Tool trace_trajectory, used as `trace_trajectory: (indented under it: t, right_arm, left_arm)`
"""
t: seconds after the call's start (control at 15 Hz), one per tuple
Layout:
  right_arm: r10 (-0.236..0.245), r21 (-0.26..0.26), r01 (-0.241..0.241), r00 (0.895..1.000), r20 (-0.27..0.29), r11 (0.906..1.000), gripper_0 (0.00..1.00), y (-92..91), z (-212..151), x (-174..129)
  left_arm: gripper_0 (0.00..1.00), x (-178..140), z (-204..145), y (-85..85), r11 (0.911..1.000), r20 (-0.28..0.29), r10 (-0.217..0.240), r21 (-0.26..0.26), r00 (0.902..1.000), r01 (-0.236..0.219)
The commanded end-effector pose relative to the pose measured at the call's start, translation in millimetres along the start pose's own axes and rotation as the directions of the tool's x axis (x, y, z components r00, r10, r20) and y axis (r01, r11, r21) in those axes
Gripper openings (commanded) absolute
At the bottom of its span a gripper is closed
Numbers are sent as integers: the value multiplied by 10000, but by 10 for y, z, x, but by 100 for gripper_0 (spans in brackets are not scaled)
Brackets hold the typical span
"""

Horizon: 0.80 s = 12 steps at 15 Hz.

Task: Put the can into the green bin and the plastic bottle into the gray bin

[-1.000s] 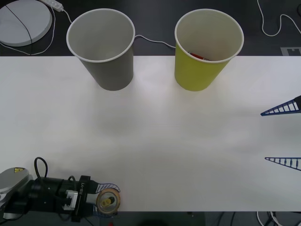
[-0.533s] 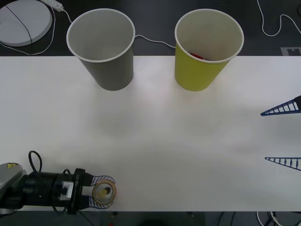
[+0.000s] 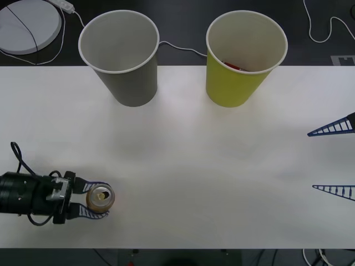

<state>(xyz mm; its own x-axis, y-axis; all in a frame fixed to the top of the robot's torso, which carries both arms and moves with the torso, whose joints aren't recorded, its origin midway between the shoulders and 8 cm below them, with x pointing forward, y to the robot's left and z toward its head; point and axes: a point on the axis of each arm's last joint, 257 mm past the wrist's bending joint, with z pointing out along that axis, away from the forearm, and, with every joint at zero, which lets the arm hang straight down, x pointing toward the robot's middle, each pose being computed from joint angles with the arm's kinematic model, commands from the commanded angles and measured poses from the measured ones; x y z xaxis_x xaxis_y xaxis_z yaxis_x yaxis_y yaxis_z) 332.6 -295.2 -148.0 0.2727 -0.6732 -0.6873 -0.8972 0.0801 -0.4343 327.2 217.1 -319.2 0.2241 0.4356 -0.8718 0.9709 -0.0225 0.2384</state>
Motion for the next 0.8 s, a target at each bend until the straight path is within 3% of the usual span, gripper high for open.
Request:
trace_trajectory:
  t: [0.07, 0.2, 0.4, 0.73, 0.8]
  right_arm:
    - [0, 0, 0, 10000, 0, 10000, 100, 0, 0, 0]
    - [0, 0, 0, 10000, 0, 10000, 100, 0, 0, 0]
    - [0, 0, 0, 10000, 0, 10000, 100, 0, 0, 0]
    - [0, 0, 0, 10000, 0, 10000, 100, 0, 0, 0]
    - [0, 0, 0, 10000, 0, 10000, 100, 0, 0, 0]
  left_arm:
    - [0, -20, -229, 189, 9991, -681, -381, -234, 9969, 366]
    - [0, -57, -367, 290, 9991, -1228, -368, -263, 9918, 338]
    - [0, -115, -590, 463, 9988, -2316, -402, -377, 9720, 323]
    - [0, -352, -848, 721, 9974, -4079, -402, -703, 9121, 125]
    - [0, -400, -883, 754, 9966, -4228, -496, -808, 9049, 169]
